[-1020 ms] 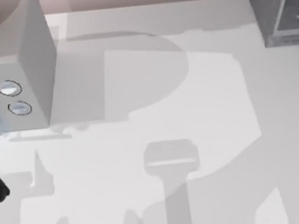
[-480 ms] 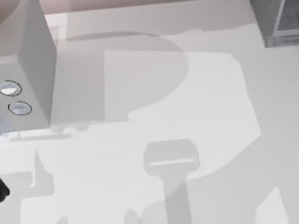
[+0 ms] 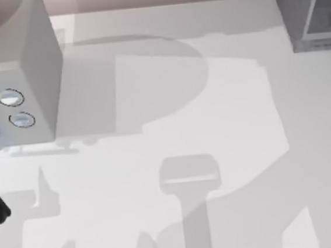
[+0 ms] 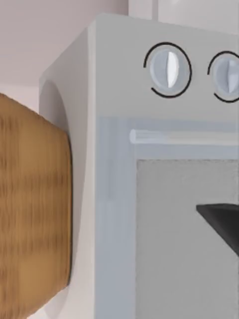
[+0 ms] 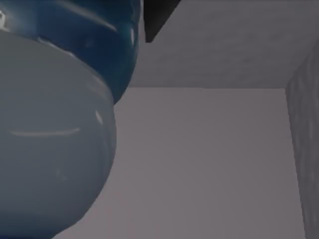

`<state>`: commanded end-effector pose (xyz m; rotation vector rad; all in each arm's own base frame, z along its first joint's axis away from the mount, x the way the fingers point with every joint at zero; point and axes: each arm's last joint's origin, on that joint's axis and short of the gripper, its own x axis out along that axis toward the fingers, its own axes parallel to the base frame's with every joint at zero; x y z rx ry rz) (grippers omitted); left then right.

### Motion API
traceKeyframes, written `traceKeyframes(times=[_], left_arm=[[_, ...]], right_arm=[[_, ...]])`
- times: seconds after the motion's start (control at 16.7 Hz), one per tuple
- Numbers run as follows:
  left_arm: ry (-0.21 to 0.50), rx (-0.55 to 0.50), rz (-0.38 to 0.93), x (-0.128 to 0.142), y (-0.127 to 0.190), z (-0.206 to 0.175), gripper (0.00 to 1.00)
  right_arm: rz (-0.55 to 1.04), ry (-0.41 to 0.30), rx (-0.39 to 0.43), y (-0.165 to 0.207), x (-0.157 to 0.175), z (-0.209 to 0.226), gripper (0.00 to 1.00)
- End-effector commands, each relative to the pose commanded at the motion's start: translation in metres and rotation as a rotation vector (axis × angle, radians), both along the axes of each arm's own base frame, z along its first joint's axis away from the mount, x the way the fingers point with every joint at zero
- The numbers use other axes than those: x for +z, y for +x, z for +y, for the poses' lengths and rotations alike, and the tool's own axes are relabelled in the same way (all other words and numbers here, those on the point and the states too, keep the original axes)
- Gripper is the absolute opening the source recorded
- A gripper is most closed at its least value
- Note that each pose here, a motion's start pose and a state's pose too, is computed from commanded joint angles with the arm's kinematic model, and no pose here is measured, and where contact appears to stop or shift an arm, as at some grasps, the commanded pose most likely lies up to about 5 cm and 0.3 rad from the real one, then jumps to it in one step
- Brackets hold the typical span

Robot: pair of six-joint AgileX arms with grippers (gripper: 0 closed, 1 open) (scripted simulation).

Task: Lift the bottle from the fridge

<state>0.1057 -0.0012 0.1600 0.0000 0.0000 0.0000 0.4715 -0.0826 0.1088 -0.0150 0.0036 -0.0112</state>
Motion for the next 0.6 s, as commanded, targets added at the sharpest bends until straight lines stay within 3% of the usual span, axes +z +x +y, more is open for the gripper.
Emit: traceKeyframes(times=[0.6], left_arm=[[0.0, 0.0, 0.0, 0.0, 0.0, 0.0, 1.0]], right_arm=[[-0.001, 0.001, -0.003, 0.0, 0.05, -0.001, 0.0]])
